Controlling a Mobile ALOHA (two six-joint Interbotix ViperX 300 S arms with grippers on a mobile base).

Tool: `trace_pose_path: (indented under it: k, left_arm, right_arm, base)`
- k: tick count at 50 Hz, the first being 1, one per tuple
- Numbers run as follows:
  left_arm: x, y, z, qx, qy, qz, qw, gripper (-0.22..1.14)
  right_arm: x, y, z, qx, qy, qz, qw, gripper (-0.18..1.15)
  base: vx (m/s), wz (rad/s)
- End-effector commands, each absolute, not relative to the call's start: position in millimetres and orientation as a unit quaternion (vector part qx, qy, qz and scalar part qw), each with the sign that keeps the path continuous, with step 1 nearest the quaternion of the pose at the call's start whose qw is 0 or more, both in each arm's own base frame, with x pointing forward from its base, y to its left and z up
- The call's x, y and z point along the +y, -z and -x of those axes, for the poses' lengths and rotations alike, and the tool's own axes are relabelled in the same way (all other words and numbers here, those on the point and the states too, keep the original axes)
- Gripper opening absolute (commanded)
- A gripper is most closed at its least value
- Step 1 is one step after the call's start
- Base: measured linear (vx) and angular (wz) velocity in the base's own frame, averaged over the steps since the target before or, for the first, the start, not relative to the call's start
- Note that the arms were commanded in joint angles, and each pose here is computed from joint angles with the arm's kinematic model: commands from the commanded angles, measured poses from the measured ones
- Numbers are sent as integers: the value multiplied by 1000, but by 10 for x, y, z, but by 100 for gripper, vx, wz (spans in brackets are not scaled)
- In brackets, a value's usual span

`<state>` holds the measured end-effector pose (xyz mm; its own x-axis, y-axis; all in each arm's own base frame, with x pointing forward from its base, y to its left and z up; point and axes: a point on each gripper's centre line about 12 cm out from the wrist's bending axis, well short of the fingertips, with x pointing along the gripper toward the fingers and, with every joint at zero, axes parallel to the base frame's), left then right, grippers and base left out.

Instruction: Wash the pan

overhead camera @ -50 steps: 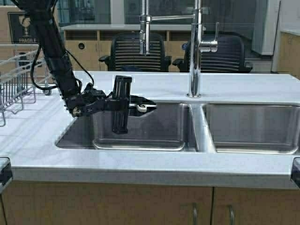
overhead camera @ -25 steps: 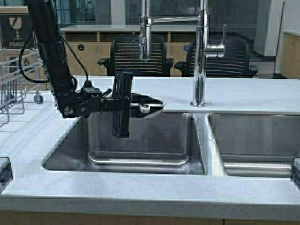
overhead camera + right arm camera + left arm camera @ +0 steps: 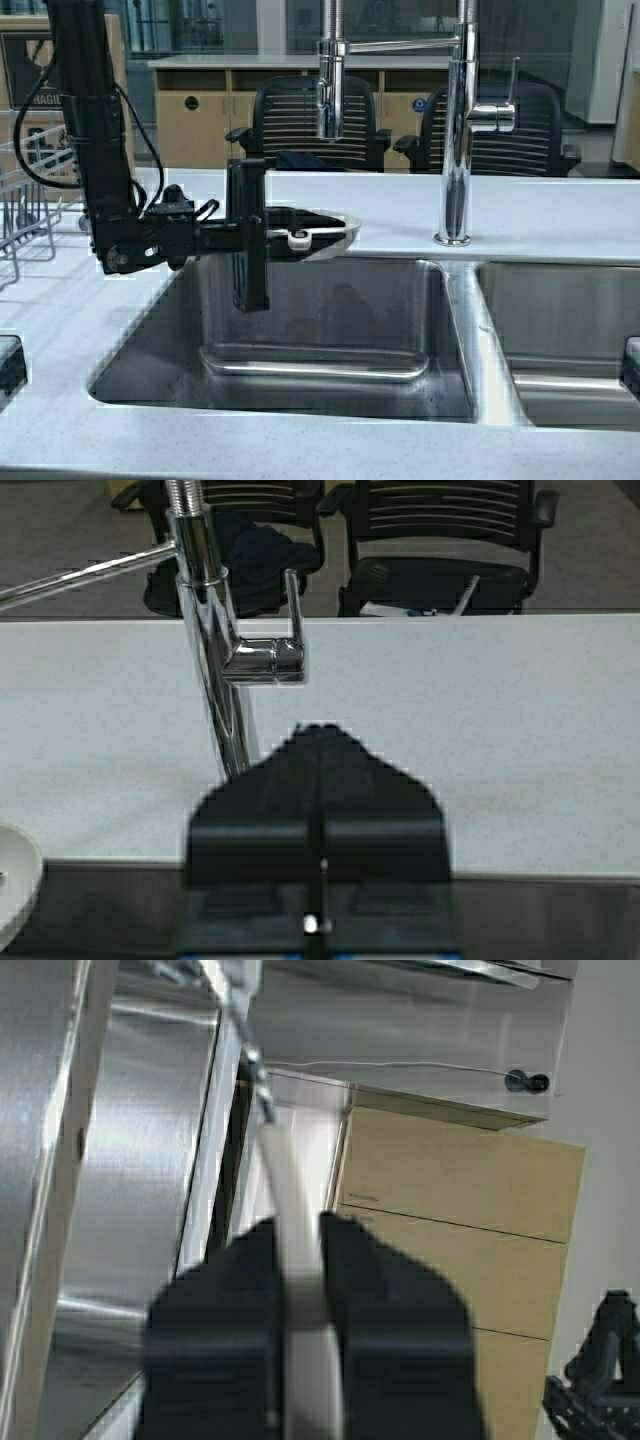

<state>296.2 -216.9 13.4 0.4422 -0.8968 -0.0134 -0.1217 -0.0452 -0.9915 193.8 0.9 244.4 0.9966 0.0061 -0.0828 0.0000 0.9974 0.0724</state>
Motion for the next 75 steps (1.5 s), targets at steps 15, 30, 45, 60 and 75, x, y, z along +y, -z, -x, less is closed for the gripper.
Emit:
trace_pose_path:
  k: [15, 30, 45, 60, 75]
  left_arm:
    - [-2364, -313, -2936, 390, 396, 624, 549, 2]
    - [-2382, -301, -2899, 393, 404, 624, 541, 2]
    - [-2378, -265, -2840, 400, 401, 624, 538, 2]
    - [-2377, -270, -2839, 399, 402, 625, 537, 2]
    - [-2421, -303, -2827, 396, 414, 626, 529, 2]
  right_arm:
    - [15, -2461, -2393, 90, 0, -40, 995, 22]
    - [31, -2472, -3418, 143, -5, -23, 989, 106]
    - [40, -2215, -4082, 174, -9, -13, 985, 103]
    - [-68, -2081, -4489, 176, 3, -16, 984, 103]
    - [-294, -1917, -4759, 182, 26, -21, 983, 103]
  base:
    - [7, 9]
    - [2, 2]
    - [0, 0]
    - [0, 0]
    - [0, 0]
